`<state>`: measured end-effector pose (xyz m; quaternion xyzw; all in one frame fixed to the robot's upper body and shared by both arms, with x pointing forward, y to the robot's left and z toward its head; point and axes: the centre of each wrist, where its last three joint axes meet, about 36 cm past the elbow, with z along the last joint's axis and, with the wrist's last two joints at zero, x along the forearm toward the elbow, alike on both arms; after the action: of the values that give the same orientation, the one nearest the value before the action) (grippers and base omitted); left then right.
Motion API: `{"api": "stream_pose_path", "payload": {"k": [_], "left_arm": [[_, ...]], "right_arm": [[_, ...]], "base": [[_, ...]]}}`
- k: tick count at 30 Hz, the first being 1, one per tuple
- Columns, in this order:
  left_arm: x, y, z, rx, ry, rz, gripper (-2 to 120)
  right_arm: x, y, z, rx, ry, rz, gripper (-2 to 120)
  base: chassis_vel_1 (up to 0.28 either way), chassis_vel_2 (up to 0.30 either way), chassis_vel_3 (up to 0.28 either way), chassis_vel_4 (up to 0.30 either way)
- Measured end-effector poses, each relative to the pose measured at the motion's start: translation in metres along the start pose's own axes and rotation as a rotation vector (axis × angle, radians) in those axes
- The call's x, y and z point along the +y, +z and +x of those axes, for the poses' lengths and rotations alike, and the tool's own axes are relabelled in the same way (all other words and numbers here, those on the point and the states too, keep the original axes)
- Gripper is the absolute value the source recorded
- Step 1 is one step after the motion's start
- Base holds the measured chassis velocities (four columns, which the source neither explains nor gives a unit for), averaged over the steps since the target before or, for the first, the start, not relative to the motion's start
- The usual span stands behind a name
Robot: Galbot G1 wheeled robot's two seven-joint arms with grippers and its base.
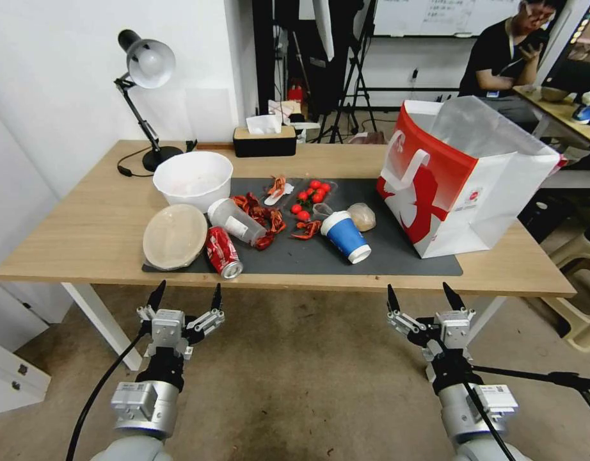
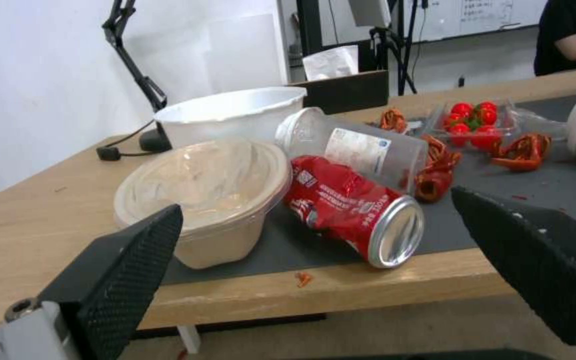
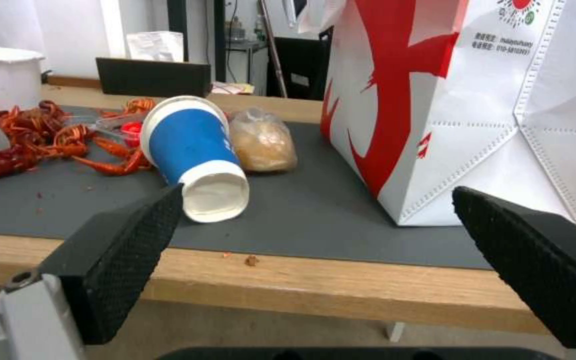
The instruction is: Pick up the trash from the table and place it into the takeout bag.
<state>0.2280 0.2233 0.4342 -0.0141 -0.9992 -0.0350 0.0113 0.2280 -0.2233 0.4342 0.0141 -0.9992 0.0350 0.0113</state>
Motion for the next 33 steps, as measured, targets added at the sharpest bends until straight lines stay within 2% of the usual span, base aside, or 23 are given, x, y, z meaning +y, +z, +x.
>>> {"api": "stream_pose_path", "payload": {"k": [16,20,22,24,25,28,33], "left_arm": [[0.0,0.0,0.0,0.0,-0.001,0.002,100],[-0.003,-0.002,0.0,0.005,-0.005,0.024,100],[-0.014,-0.012,-0.001,0.035,-0.016,0.109,100],[-0.017,-0.014,0.0,0.044,-0.017,0.124,100],[-0.024,-0.02,0.001,0.077,-0.021,0.176,100],[-0.033,-0.026,0.003,0.124,-0.013,0.243,100],[-0.035,-0.025,0.003,0.123,-0.01,0.253,100]], "right_arm": [[0.0,0.0,0.0,0.003,-0.003,-0.001,100],[0.001,-0.002,0.001,0.023,-0.038,-0.009,100],[0.002,-0.005,0.002,0.058,-0.089,-0.023,100],[0.002,-0.006,0.003,0.074,-0.114,-0.031,100],[0.005,-0.012,0.006,0.143,-0.22,-0.061,100],[0.007,-0.015,0.007,0.18,-0.285,-0.082,100],[0.006,-0.015,0.005,0.174,-0.287,-0.083,100]], "base": [[0.0,0.0,0.0,0.0],[0.0,0.0,0.0,0.0],[0.0,0.0,0.0,0.0],[0.0,0.0,0.0,0.0],[0.0,0.0,0.0,0.0],[0.0,0.0,0.0,0.0],[0.0,0.0,0.0,0.0]]}}
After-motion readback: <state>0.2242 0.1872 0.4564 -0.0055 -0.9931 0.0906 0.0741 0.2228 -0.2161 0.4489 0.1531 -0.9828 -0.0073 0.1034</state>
